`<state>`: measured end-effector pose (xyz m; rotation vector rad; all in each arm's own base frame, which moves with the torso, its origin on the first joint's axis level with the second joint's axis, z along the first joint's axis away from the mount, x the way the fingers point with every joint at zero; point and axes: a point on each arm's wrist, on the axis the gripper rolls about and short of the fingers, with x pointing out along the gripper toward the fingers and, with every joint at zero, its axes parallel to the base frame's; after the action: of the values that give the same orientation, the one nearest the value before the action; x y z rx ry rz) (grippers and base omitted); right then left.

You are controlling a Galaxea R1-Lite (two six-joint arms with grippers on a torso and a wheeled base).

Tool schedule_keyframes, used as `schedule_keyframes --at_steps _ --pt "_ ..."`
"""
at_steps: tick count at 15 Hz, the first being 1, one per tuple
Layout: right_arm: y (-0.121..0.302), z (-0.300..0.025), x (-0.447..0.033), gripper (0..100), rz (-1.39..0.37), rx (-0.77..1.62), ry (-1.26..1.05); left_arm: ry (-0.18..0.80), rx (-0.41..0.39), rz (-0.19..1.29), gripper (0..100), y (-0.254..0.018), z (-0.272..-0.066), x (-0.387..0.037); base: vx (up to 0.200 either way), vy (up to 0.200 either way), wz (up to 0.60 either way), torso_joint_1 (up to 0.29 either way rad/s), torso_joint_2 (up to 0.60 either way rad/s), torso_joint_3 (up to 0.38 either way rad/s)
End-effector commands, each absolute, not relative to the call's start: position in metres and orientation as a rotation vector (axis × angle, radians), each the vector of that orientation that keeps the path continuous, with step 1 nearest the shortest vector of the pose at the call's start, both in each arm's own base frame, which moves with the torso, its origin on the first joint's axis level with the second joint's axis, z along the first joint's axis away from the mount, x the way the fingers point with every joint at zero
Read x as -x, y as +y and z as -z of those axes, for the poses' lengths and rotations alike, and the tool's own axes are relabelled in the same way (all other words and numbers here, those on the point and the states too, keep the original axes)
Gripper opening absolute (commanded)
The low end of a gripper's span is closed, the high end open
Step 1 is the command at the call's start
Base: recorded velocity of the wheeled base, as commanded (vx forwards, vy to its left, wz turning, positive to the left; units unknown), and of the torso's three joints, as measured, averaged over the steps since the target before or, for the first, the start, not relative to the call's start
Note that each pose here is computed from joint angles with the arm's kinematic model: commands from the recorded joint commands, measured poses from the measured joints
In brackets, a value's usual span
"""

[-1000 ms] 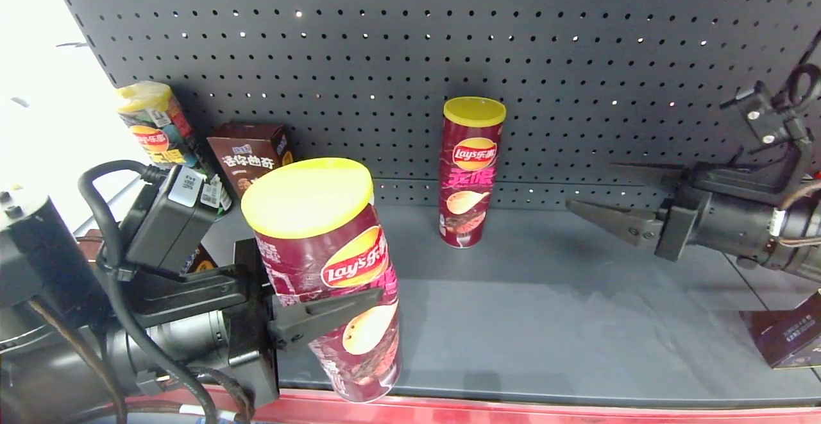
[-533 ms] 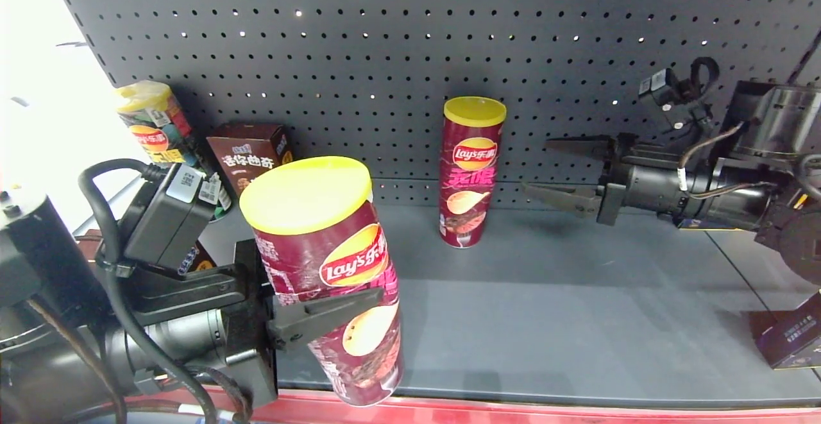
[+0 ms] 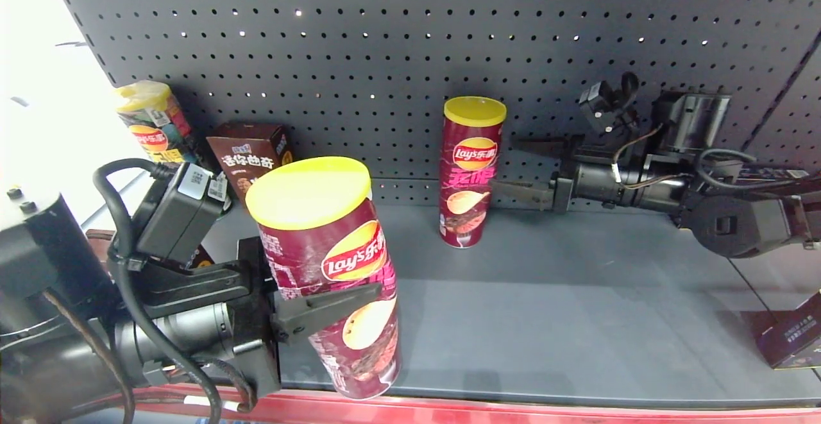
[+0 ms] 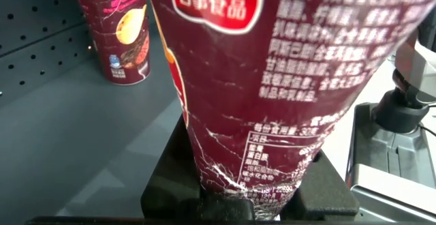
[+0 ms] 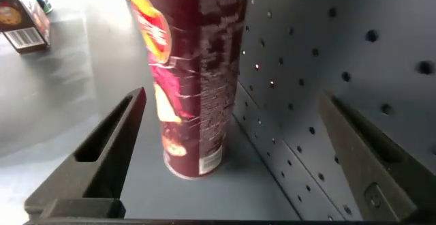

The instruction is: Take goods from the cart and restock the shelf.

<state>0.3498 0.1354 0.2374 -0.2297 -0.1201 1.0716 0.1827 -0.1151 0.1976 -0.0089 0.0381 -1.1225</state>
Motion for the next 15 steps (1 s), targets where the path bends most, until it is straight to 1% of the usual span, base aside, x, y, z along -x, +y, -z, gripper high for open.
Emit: schedule_keyframes --at_steps 1,6,10,13,15 --pt "0.149 -0.223 -0.363 100 -1.099 0.220 -0.095 0.042 0.011 1.116 0 -0.115 -0.197 -0.185 0.000 0.000 0.00 0.000 0.00 0.000" --pt "0.169 -0.203 -0.371 100 -1.143 0.212 -0.059 0.053 0.013 1.104 0 -0.109 -0.195 -0.190 0.000 0.000 0.00 0.000 0.00 0.000" --pt "0.180 -0.192 -0.383 100 -1.159 0.209 -0.052 0.060 0.012 1.099 0 -0.109 -0.193 -0.191 0.000 0.000 0.00 0.000 0.00 0.000" --pt "0.184 -0.192 -0.393 100 -1.158 0.212 -0.069 0.062 0.012 1.096 0 -0.108 -0.192 -0.191 0.000 0.000 0.00 0.000 0.00 0.000" --pt "0.186 -0.192 -0.394 100 -1.226 0.208 -0.089 0.068 0.013 1.085 0 -0.105 -0.191 -0.191 0.000 0.000 0.00 0.000 0.00 0.000"
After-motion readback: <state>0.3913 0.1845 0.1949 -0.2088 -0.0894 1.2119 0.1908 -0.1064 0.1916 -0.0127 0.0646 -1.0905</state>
